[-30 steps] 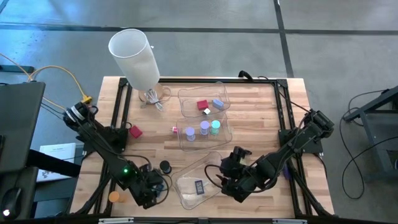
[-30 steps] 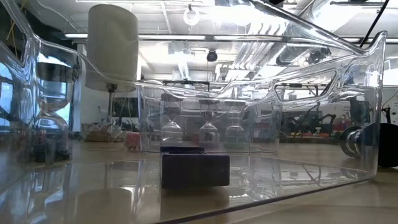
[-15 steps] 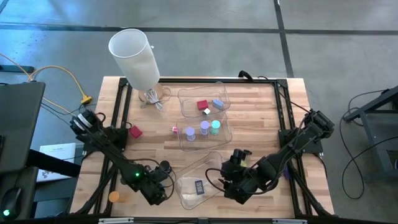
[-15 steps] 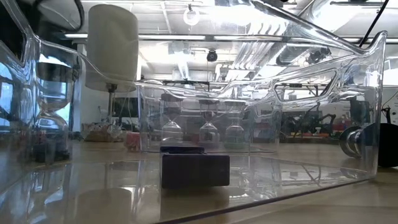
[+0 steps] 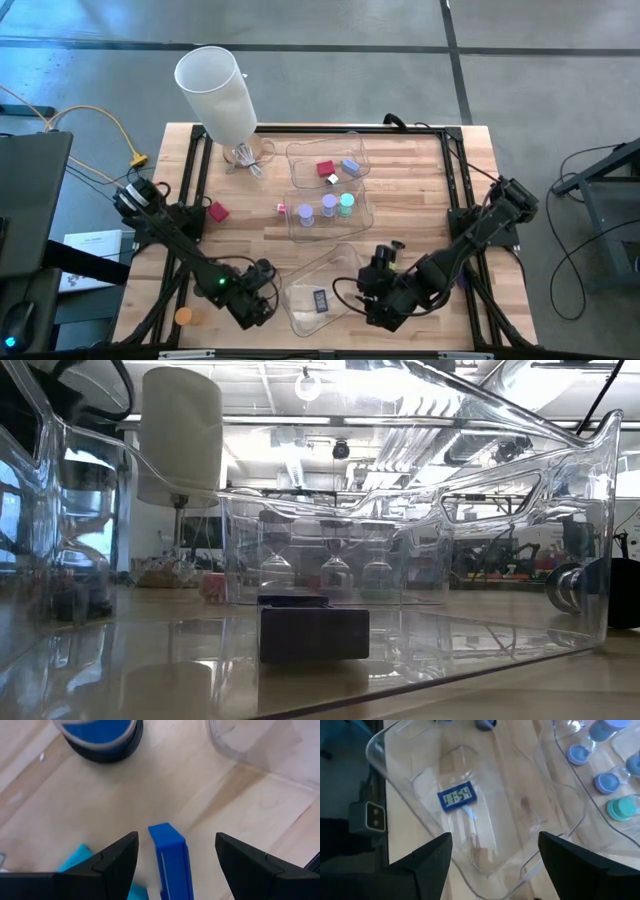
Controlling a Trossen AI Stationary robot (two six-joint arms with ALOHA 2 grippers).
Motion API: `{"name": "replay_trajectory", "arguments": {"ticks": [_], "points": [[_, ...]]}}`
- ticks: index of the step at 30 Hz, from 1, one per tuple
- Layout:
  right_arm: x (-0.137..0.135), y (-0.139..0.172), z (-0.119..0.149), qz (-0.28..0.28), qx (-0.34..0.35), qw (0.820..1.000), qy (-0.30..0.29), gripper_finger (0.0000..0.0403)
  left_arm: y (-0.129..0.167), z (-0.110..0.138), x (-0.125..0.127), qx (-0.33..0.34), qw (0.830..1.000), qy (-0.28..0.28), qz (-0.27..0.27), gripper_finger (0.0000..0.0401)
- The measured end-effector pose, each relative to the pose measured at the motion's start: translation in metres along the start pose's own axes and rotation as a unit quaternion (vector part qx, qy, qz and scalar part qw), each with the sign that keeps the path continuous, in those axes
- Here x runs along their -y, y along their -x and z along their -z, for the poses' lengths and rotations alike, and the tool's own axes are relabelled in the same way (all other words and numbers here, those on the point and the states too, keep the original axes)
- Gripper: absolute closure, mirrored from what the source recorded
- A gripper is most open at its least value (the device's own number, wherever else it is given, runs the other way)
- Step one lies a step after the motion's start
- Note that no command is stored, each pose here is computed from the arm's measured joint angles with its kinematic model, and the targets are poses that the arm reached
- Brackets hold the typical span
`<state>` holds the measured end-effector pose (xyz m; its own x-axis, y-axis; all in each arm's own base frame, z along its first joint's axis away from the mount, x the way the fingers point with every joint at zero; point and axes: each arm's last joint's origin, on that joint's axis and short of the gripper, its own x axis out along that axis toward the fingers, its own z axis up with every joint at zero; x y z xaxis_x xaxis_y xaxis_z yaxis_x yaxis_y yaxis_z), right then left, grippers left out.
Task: Pick & Place Office items
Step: Put the bottom left dark blue digital clock into the bottom transparent bin
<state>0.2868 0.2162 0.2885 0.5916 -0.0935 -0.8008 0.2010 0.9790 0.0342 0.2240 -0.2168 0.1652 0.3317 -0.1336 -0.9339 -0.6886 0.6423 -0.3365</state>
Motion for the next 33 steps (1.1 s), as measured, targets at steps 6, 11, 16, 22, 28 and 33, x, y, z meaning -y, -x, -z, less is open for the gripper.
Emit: {"name": "replay_trajectory", "arguments": {"ticks": [6, 11, 16, 22, 28, 33], "points": [[-0.005, 0.003, 0.005, -0.006, 0.0, 1.0, 0.01, 0.0117, 0.0, 0.007, 0.0, -0.003, 1.0, 0.014, -0.002, 0.0144], [-0.008, 0.005, 0.007, -0.008, 0.001, 1.0, 0.015, 0.0117, 0.0, 0.008, -0.001, -0.004, 1.0, 0.014, -0.002, 0.0144], [-0.008, 0.005, 0.008, -0.008, 0.002, 1.0, 0.014, 0.0117, -0.004, 0.009, -0.001, -0.001, 1.0, 0.012, -0.009, 0.0144], [-0.008, 0.005, 0.008, -0.008, 0.002, 1.0, 0.014, 0.0117, -0.008, 0.01, -0.001, -0.002, 1.0, 0.009, -0.013, 0.0144], [-0.008, 0.005, 0.007, -0.007, 0.002, 1.0, 0.015, 0.0117, -0.008, 0.012, -0.001, -0.006, 1.0, 0.007, -0.012, 0.0161], [-0.008, 0.005, 0.007, -0.007, 0.003, 1.0, 0.015, 0.0117, -0.008, 0.013, -0.001, -0.008, 1.0, 0.007, -0.013, 0.02]]}}
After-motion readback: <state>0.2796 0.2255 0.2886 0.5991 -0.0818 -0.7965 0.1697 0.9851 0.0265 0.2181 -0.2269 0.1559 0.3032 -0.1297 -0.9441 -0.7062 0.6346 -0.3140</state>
